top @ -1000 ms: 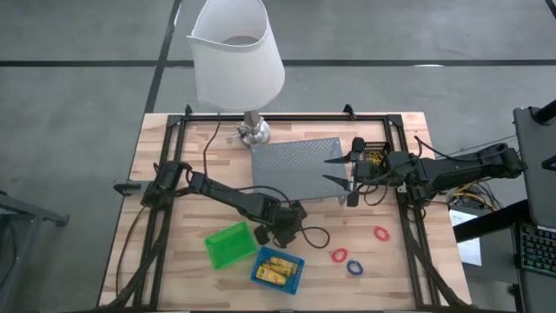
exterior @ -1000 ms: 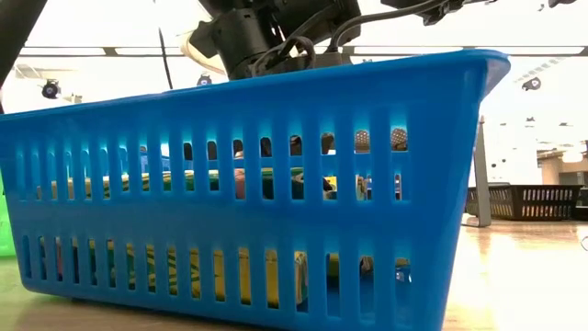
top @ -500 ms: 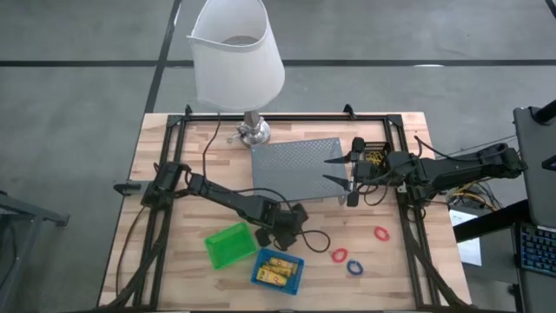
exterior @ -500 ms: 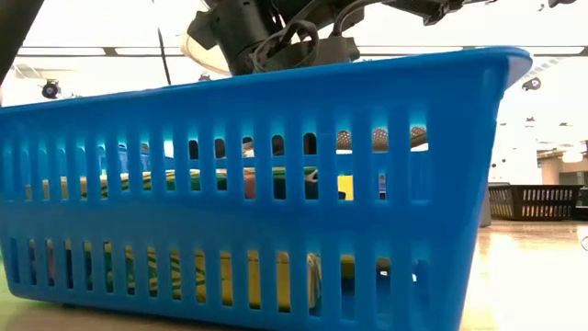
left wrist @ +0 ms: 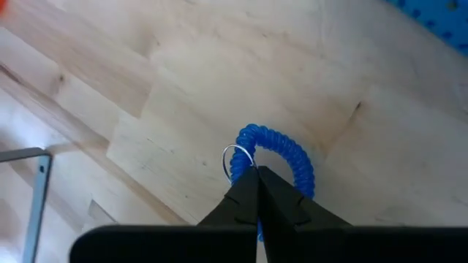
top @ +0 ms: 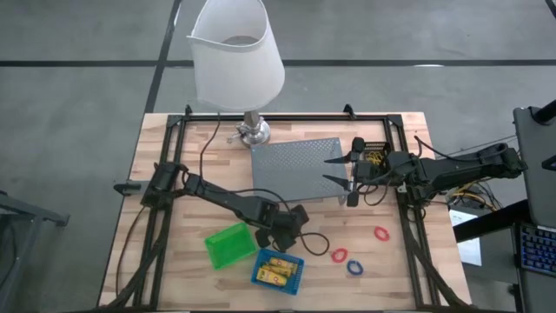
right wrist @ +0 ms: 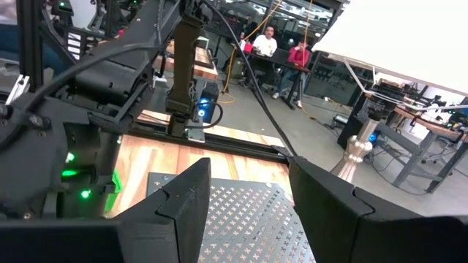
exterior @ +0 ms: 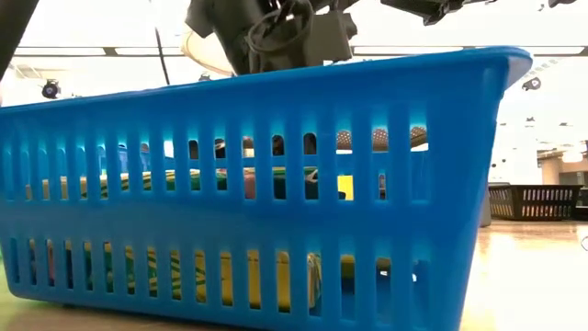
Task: Pick & Place Office Desk Supplies
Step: Put the left blue spring rubber band into the green basket
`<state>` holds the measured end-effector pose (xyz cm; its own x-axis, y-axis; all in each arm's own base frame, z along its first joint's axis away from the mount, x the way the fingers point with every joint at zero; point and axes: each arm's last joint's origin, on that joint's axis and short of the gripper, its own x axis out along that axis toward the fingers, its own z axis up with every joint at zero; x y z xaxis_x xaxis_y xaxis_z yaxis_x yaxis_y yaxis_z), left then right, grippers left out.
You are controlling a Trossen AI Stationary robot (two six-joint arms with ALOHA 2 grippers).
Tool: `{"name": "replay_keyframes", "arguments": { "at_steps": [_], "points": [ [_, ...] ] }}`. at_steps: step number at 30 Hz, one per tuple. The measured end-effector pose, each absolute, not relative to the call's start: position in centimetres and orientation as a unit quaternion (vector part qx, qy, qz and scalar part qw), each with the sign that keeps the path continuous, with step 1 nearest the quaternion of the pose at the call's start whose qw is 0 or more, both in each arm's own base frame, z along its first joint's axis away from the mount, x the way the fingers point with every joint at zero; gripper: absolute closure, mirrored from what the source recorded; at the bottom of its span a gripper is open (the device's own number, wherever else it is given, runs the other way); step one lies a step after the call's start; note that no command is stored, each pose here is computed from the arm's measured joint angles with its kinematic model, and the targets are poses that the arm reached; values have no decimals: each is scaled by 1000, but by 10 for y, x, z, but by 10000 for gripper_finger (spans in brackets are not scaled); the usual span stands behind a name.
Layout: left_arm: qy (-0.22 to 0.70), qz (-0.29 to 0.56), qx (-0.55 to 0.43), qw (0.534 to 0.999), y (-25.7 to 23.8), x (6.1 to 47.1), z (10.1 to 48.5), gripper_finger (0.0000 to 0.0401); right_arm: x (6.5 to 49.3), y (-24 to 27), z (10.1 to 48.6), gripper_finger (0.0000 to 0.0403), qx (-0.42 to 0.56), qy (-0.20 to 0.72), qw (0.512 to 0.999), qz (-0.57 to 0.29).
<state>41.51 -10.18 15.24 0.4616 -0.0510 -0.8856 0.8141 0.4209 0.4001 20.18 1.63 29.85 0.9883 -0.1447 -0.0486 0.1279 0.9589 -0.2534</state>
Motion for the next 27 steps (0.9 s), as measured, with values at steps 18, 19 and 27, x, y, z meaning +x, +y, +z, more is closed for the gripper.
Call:
{"name": "replay_keyframes", "arguments": {
  "at_steps": [18,19,27],
  "points": [
    [347,-216,323,854,-119,390,248,399,202,16,299,218,-126,33,989,-69],
    [347,-204,295,866,-119,387,254,399,202,16,299,218,-126,33,989,-69],
    [407,-123,98,900,-113,359,282,399,202,16,299,218,-126,33,989,-69]
  ]
}}
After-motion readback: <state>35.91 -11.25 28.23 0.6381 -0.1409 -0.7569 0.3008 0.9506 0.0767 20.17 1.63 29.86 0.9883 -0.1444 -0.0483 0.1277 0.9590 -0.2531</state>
